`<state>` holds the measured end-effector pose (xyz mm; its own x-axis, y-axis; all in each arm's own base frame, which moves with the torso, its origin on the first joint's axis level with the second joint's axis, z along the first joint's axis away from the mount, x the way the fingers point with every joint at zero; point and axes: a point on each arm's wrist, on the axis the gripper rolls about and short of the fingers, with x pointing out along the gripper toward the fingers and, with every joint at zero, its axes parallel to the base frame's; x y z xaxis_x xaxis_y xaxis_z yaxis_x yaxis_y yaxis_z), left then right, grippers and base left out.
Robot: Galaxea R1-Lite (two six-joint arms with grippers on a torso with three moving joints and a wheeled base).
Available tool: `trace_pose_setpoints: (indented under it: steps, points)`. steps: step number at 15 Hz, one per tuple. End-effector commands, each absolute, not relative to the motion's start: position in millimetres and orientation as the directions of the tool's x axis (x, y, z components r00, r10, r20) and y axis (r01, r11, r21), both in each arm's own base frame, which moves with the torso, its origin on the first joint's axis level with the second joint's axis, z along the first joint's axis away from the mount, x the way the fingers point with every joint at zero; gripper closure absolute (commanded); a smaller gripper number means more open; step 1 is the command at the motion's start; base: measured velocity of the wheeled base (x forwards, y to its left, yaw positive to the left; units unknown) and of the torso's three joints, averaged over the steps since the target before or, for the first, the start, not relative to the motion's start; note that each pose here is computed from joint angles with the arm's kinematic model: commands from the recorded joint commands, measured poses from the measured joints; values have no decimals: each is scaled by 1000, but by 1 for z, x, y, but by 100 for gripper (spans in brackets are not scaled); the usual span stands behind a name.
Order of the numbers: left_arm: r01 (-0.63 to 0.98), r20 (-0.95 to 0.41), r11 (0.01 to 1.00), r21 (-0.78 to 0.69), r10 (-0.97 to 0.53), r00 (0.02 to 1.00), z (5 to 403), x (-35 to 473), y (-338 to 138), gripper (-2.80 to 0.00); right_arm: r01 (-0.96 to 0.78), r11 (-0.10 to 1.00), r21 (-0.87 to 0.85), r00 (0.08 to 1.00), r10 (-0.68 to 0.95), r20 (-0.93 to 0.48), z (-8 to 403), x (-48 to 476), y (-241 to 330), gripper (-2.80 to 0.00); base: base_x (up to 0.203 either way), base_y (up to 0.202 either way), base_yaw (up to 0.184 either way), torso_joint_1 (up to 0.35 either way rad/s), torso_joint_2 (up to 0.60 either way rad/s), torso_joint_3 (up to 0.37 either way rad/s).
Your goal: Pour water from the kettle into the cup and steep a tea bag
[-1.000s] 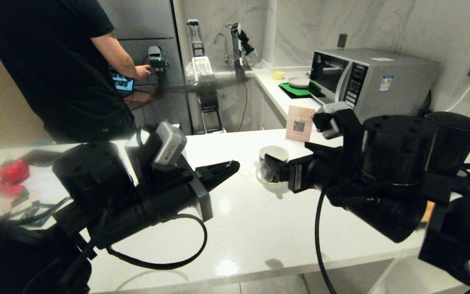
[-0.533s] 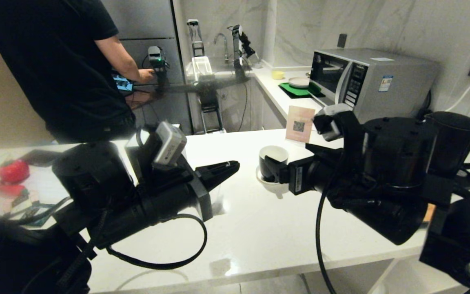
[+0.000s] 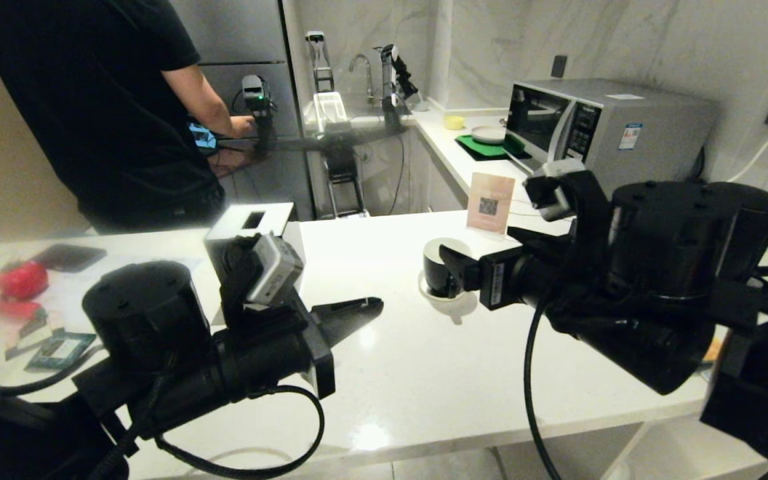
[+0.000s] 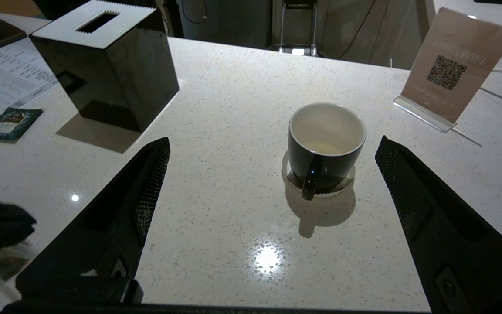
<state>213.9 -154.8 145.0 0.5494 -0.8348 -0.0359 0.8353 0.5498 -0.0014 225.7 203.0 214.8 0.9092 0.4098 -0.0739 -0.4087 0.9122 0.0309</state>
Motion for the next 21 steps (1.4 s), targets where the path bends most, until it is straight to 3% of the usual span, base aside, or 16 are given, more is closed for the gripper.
trace_pose_setpoints:
  steps: [1,9,10,17,21]
  points:
    - [837,-44,548,-3,-836,547,143,210,-152,0,-392,919,37,918,394,-54,220,227,197,-280,0,0,0,0,0,0]
    - [839,-52,544,-5,-838,543,141,210,-153,0,-220,975,-13,975,219,-18,231,253,149,-280,0,0,0,0,0,0]
    - [839,-51,544,-5,-838,543,141,209,-152,0,-193,981,-13,981,193,-11,233,256,141,0,0,0,0,0,0,0]
    - [838,-48,545,-5,-838,544,142,209,-152,0,92,996,2,995,-92,49,231,248,54,0,0,0,0,0,0,0]
    - [838,-62,545,-11,-837,544,138,208,-151,0,223,974,-29,968,-218,128,212,208,16,0,0,0,0,0,0,0]
